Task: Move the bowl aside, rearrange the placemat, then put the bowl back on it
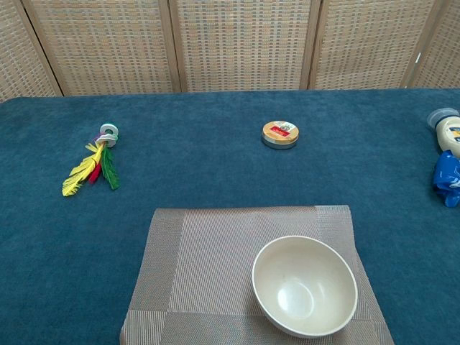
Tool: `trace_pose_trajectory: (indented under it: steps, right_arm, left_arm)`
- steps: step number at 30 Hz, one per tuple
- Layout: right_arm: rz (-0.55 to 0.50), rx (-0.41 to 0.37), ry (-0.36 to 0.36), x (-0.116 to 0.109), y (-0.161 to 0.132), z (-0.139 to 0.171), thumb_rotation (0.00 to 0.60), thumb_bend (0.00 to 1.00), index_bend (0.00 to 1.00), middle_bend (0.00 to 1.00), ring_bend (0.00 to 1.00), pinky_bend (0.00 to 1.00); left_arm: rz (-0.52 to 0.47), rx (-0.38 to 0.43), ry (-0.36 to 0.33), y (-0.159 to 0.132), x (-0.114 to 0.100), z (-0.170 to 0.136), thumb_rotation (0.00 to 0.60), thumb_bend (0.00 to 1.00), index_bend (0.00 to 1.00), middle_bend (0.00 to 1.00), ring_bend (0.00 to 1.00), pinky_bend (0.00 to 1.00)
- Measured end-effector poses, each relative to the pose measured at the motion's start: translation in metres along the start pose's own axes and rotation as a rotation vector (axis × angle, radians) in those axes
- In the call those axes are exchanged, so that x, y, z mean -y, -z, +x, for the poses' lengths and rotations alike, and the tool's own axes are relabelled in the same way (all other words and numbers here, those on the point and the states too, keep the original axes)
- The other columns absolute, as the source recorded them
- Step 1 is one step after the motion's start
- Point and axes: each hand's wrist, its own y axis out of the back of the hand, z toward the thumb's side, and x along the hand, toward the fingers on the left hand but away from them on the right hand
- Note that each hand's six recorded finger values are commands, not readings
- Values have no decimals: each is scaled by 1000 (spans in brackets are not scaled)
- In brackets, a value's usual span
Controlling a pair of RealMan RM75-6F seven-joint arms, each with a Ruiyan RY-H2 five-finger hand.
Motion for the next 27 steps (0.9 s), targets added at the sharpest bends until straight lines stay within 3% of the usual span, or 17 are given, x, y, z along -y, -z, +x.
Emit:
trace_pose_trajectory:
  steps: [7, 12, 16, 23, 27]
  right_arm:
    - [-31, 2, -20, 1, 1, 0, 600, 0, 0, 0, 0, 0]
    - [-42, 5, -10, -5, 3, 0, 600, 0, 0, 0, 0, 0]
    - [-41, 1, 14, -10, 4, 0, 600, 0, 0, 0, 0, 0]
    - [-31, 16, 35, -15, 6, 1, 600, 0, 30, 0, 0, 0]
    - [-16, 21, 45, -16, 7, 1, 600, 0, 30, 0, 0, 0]
  left_arm:
    - [5, 14, 15, -2, 5, 1, 600, 0, 0, 0, 0, 0]
    - [5, 125, 56, -24, 16, 6, 600, 0, 48, 0, 0, 0]
    - [21, 335, 105, -64, 31, 13, 600, 0, 106, 0, 0, 0]
    - [21, 788, 243, -164, 72, 32, 600, 0, 133, 0, 0, 0]
    - [90, 980, 285, -209, 95, 37, 600, 0, 137, 0, 0, 0]
